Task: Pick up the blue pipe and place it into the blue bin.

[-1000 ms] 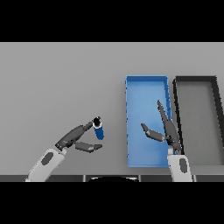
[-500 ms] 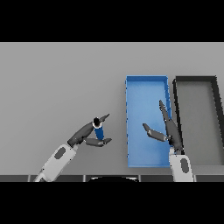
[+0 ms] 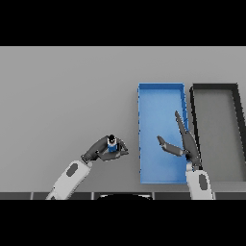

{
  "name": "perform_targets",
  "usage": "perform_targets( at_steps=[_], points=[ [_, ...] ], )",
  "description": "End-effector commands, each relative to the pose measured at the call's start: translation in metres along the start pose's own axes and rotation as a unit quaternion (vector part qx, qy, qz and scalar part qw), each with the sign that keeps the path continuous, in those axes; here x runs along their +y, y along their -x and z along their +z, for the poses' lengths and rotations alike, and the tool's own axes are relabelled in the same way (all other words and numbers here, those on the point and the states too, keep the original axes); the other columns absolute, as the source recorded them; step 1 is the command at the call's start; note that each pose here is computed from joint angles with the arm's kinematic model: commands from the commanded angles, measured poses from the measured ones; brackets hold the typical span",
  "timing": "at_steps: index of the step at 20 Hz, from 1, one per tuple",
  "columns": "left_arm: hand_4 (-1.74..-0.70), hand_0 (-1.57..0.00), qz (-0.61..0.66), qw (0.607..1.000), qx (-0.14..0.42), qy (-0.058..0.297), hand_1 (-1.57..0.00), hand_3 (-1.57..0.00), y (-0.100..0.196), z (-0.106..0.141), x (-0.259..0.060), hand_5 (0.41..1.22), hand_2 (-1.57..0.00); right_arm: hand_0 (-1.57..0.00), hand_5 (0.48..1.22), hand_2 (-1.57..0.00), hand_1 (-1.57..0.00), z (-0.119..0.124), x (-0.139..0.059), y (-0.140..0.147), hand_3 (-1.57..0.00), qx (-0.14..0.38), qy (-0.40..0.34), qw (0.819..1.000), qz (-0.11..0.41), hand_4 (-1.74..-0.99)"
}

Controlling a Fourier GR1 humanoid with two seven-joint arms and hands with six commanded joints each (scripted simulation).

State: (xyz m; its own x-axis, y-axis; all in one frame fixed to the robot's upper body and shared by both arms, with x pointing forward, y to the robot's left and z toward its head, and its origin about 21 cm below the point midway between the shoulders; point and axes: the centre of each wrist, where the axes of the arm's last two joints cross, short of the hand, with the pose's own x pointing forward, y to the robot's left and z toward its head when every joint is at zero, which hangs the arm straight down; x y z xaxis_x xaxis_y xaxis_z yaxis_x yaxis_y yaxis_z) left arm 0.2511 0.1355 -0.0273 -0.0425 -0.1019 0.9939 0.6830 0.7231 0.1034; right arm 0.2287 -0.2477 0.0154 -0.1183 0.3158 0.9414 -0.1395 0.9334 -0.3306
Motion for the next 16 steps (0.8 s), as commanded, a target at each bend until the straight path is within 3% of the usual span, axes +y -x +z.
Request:
perform_targets(
  at_steps=[1, 7, 11, 16],
  points=[
    [-1.62, -1.19, -0.007, 1.000, 0.002, 0.006, -1.27, -1.26, -0.001, -0.002, 0.000, 1.106, -1.31, 0.00, 0.561, 0.00, 0.00, -0.002, -0.001, 0.000, 0.00, 0.003, 0.001, 1.000, 0.000, -1.178],
    [-1.50, -1.47, -0.026, 0.999, -0.027, 0.000, -1.49, -1.49, -0.005, -0.001, -0.008, 1.191, -1.50, 0.00, 0.556, 0.00, 0.00, -0.005, 0.000, -0.004, 0.00, 0.003, 0.002, 1.000, -0.003, -1.166],
    [-1.48, -1.53, -0.015, 0.994, -0.107, 0.000, -1.54, -1.54, -0.032, -0.011, -0.016, 1.209, -1.54, 0.00, 0.550, 0.00, 0.00, -0.006, -0.003, -0.001, 0.00, 0.007, 0.003, 1.000, 0.005, -1.151],
    [-1.47, -1.56, -0.028, 0.993, -0.118, 0.009, -1.56, -1.56, -0.058, -0.023, -0.014, 1.217, -1.56, 0.00, 0.561, 0.00, 0.00, -0.004, 0.000, 0.003, 0.00, 0.007, 0.002, 1.000, 0.013, -1.129]
  ],
)
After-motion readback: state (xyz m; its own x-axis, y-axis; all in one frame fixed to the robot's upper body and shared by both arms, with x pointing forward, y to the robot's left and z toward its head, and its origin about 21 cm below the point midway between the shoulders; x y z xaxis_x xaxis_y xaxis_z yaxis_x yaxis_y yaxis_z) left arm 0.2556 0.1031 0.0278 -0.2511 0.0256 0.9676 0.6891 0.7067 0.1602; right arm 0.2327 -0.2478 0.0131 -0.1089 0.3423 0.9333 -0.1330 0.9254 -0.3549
